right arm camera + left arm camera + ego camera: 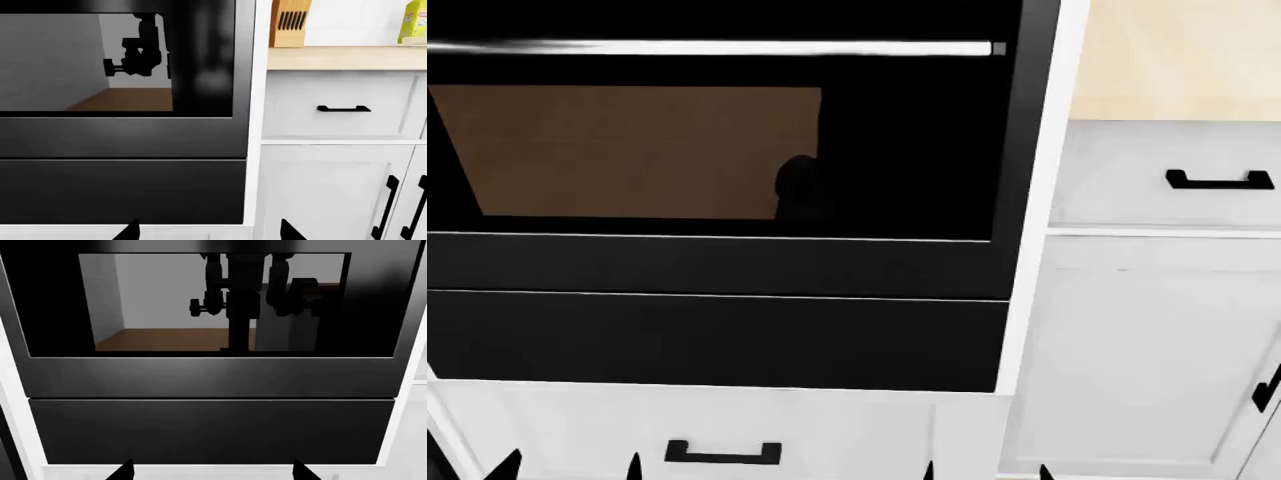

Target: Close the microwave door

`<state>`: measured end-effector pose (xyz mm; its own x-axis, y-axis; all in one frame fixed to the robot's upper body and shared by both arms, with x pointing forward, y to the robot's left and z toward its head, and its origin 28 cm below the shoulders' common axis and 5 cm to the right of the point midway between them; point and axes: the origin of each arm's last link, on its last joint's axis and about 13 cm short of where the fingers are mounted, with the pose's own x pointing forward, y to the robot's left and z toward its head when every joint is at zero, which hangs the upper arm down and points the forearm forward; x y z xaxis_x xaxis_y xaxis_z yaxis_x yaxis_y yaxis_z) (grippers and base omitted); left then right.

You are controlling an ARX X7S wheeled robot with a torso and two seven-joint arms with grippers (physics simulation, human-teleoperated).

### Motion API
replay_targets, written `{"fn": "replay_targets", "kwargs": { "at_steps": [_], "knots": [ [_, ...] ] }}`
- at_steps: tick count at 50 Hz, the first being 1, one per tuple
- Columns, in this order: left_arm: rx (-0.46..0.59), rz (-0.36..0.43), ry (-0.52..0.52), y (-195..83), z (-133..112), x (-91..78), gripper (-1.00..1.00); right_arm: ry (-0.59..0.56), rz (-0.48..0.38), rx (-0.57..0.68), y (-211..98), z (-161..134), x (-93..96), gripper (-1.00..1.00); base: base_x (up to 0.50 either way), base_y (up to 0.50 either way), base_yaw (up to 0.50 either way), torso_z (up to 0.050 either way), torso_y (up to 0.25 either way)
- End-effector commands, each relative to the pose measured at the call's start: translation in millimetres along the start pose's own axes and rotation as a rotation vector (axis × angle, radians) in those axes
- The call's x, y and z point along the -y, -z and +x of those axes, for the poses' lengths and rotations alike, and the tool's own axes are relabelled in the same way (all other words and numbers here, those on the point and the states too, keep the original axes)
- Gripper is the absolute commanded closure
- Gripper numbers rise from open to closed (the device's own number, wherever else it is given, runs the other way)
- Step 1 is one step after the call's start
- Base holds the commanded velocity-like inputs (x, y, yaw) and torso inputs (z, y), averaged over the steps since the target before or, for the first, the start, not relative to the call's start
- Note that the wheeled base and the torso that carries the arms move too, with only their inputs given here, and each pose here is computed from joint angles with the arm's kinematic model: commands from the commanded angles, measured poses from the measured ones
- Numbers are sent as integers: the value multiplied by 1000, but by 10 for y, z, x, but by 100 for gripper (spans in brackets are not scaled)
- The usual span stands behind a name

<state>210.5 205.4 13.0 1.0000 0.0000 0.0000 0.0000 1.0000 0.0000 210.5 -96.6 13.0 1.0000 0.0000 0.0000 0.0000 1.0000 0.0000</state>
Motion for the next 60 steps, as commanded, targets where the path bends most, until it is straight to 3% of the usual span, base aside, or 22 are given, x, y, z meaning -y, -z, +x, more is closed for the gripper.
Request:
{"fn": "replay_targets", "kwargs": {
  "at_steps": [1,16,19,22,28,60],
  "knots": [
    [1,-4,-6,-2,-9,-7,-100,20,4,-29,29,5,7,-100,0,0,0,0,0],
    [-47,-35,-17,-14,19,-11,-100,17,-36,1,4,-3,-2,-100,0,0,0,0,0],
    [7,-80,-15,-29,-4,-28,-100,24,-26,8,-1,-5,2,-100,0,0,0,0,0],
    [17,-68,-11,-31,-10,-20,-100,32,-60,29,-5,-4,-1,-100,0,52,0,0,0],
    [22,-58,-7,-27,-10,-20,-100,33,-112,65,-10,-16,-12,-100,0,493,0,0,0],
    [32,-41,2,-24,-16,-14,-100,17,-117,70,1,-30,-18,-100,0,500,0,0,0]
  ]
}}
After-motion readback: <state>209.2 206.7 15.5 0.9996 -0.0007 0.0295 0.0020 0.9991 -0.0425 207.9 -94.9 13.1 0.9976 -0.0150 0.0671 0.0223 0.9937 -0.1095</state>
